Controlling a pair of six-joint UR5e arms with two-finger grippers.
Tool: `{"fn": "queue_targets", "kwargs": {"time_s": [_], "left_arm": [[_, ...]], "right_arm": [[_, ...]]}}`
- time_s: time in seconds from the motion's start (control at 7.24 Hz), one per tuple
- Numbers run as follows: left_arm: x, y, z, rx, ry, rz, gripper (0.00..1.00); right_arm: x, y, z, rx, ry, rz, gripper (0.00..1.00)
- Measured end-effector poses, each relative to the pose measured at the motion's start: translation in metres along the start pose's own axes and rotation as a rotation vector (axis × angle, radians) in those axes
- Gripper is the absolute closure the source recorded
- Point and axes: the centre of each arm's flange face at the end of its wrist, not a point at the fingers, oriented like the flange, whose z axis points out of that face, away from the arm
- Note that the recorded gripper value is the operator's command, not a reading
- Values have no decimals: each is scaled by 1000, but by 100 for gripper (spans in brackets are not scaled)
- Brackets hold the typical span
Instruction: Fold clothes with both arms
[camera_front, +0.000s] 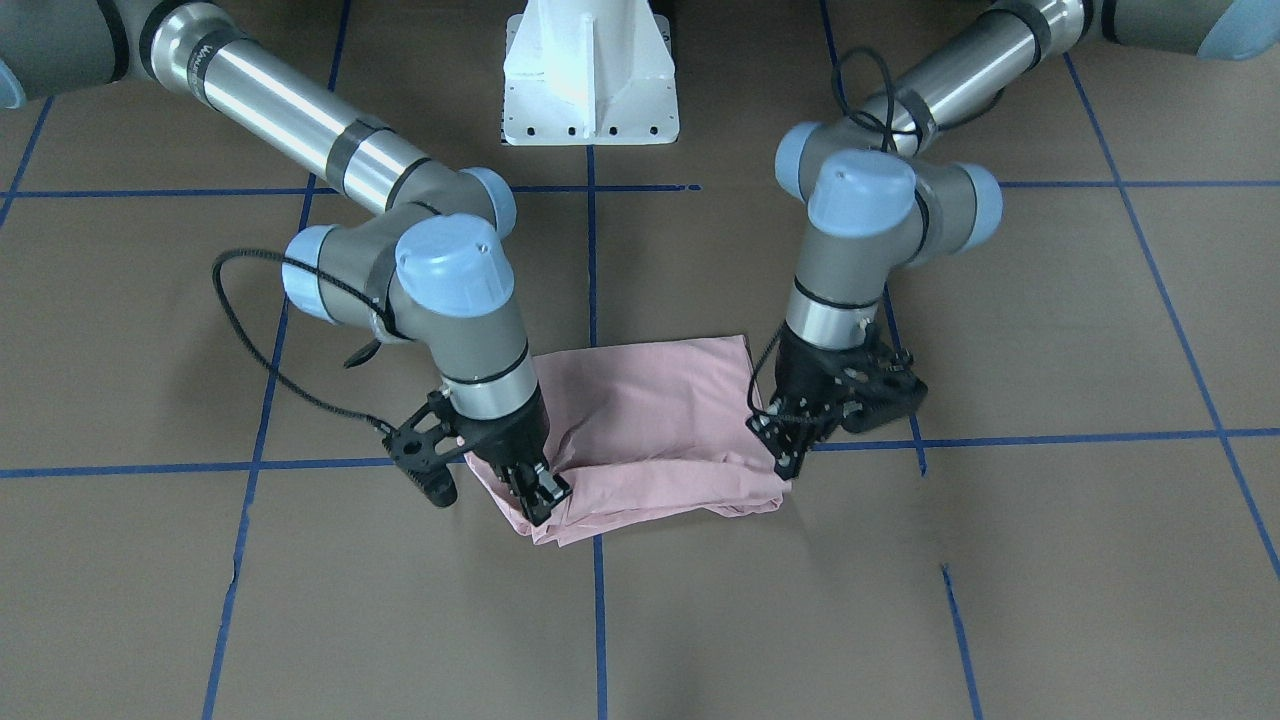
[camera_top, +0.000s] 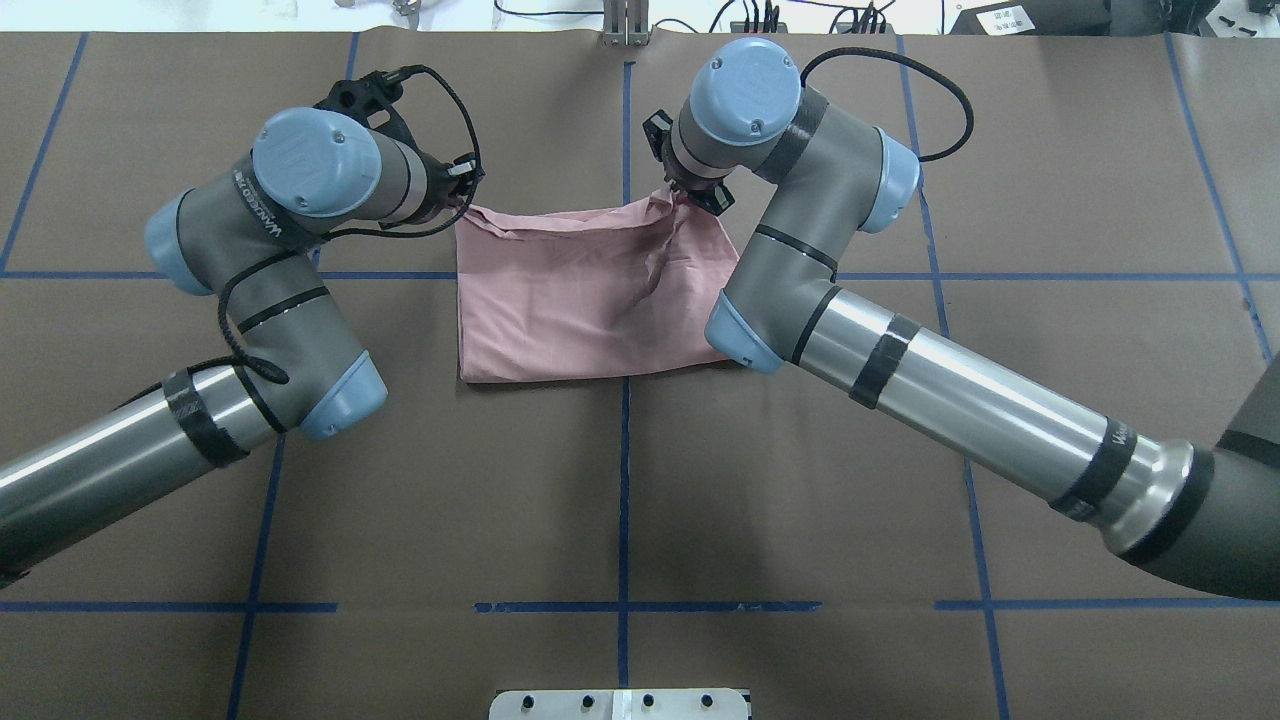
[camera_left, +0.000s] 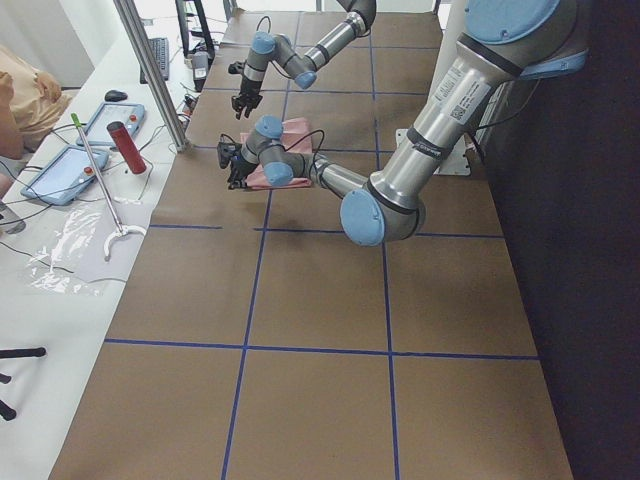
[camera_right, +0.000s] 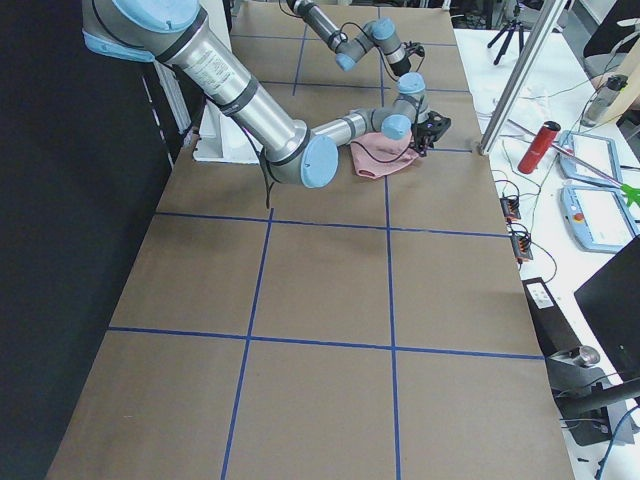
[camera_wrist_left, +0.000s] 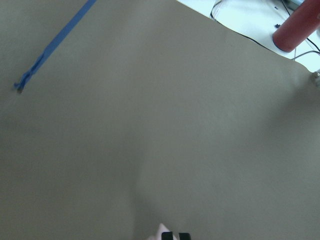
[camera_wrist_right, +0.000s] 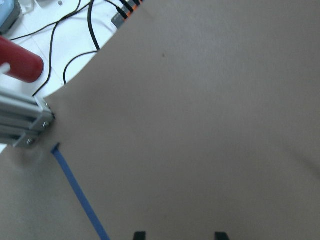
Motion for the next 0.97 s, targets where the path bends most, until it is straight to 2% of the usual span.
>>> {"fn": "queue_targets", "kwargs": {"time_s": [0.14, 0.28, 0.41, 0.69, 0.83, 0.97], "left_arm": [[-17, -11, -3, 18, 17, 33, 0], [-30, -17, -13, 16, 35, 58, 0], [-52, -31, -22, -13, 49, 107, 0], [-166, -95, -56, -101, 99, 291, 0], [-241, -142, -90, -139, 120, 394, 0], [-306, -188, -131, -160, 126, 476, 0]], "right_arm": [[4, -45, -13, -44, 8, -36, 0], [20, -77, -21, -53, 11, -88, 0], [47, -112, -32, -50, 12, -153, 0], [136, -217, -65, -78, 52, -335, 0], [186, -276, -93, -86, 97, -458, 0], [228, -329, -130, -104, 162, -571, 0]]}}
